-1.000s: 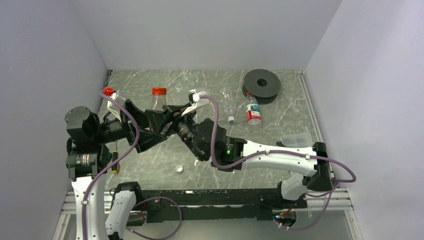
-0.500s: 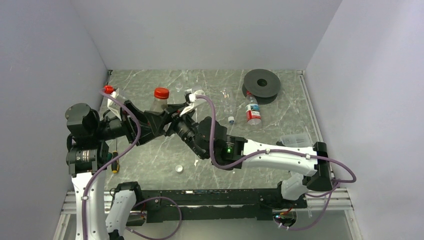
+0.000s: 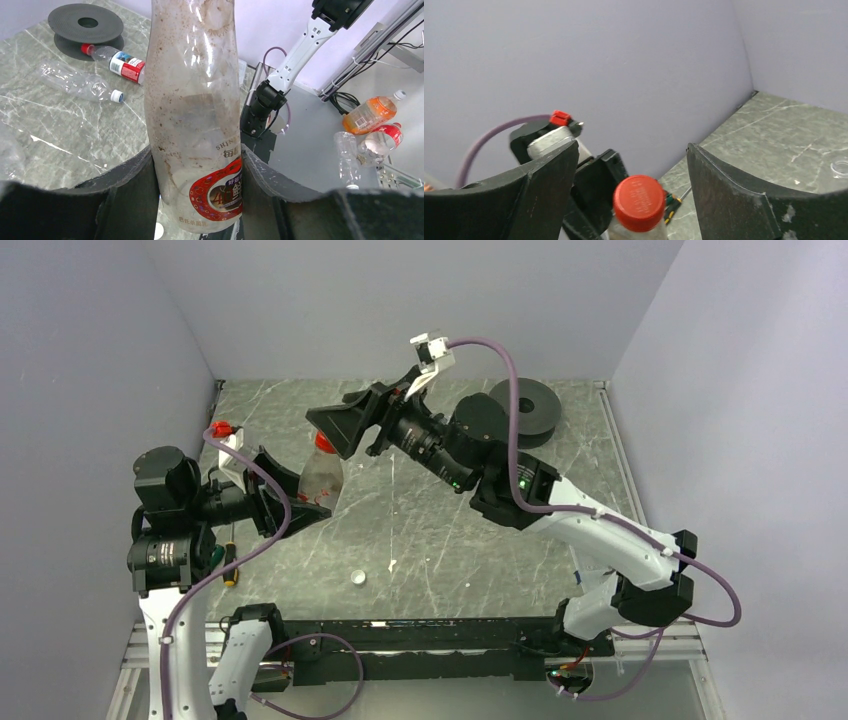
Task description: Unscrew the bottle caps
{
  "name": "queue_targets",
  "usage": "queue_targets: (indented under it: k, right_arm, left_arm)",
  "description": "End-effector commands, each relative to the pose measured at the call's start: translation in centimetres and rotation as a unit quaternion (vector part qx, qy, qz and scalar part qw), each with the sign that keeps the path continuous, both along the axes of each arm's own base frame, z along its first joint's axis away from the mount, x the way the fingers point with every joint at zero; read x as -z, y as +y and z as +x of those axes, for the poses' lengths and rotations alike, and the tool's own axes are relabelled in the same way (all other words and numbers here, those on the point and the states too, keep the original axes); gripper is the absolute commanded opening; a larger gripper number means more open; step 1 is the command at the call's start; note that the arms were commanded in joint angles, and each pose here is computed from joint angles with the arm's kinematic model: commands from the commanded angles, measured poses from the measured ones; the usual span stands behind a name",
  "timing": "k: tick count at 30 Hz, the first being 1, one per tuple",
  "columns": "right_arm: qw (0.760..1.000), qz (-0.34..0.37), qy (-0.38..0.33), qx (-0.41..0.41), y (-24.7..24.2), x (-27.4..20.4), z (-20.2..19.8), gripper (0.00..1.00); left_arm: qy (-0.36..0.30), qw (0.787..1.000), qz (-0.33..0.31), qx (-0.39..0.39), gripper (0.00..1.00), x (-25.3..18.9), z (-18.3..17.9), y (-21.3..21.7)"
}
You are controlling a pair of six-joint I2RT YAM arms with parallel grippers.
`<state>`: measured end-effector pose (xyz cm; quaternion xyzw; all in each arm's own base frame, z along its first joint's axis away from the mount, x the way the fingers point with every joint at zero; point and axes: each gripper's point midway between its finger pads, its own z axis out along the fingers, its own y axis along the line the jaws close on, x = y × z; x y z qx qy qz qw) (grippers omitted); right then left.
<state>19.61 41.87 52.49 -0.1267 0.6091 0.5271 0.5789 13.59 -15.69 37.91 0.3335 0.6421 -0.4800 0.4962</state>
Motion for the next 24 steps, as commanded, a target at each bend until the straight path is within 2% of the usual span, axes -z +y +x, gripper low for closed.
queue_targets:
  k: [1,9,14,16,20,21,22,24]
  right_arm:
    - [0.998,-0.042,0.004,-0.042,0.1,0.5,-1.8,0.8]
    - [0.995,-0.081,0.022,-0.046,1.4,2.1,-1.4,0.78]
    - [0.996,-0.078,0.024,-0.047,1.4,2.1,-1.5,0.71]
    - [0.996,-0.075,0.025,-0.047,1.4,2.0,-1.5,0.61]
    - [0.996,-0.064,0.022,-0.049,1.2,1.8,-1.6,0.32]
    - [0.997,-0.061,0.021,-0.049,1.1,1.7,-1.7,0.26]
    - [0.997,-0.059,0.019,-0.048,1.0,1.7,-1.7,0.22]
    - [0.997,-0.055,0.015,-0.06,1.3,1.9,-2.1,0.17]
  left_arm:
    - [-0.04,0.999,0.006,0.013,0.26,-1.1,-0.5,-0.1]
    - [-0.046,0.999,0.008,0.012,0.24,-1.1,-0.5,-0.1]
    - [-0.068,0.997,0.018,0.013,0.22,-1.0,-0.6,-0.1]
    - [-0.069,0.997,0.019,0.012,0.22,-1.0,-0.5,0.0]
    - [-0.07,0.997,0.02,0.009,0.23,-0.9,-0.3,0.0]
    - [-0.069,0.997,0.021,0.006,0.26,-0.8,-0.1,0.1]
    - [-0.067,0.998,0.021,0.005,0.4,-0.7,-0.1,0.1]
    - [-0.053,0.998,0.015,0.001,0.75,-0.7,0.0,0.1]
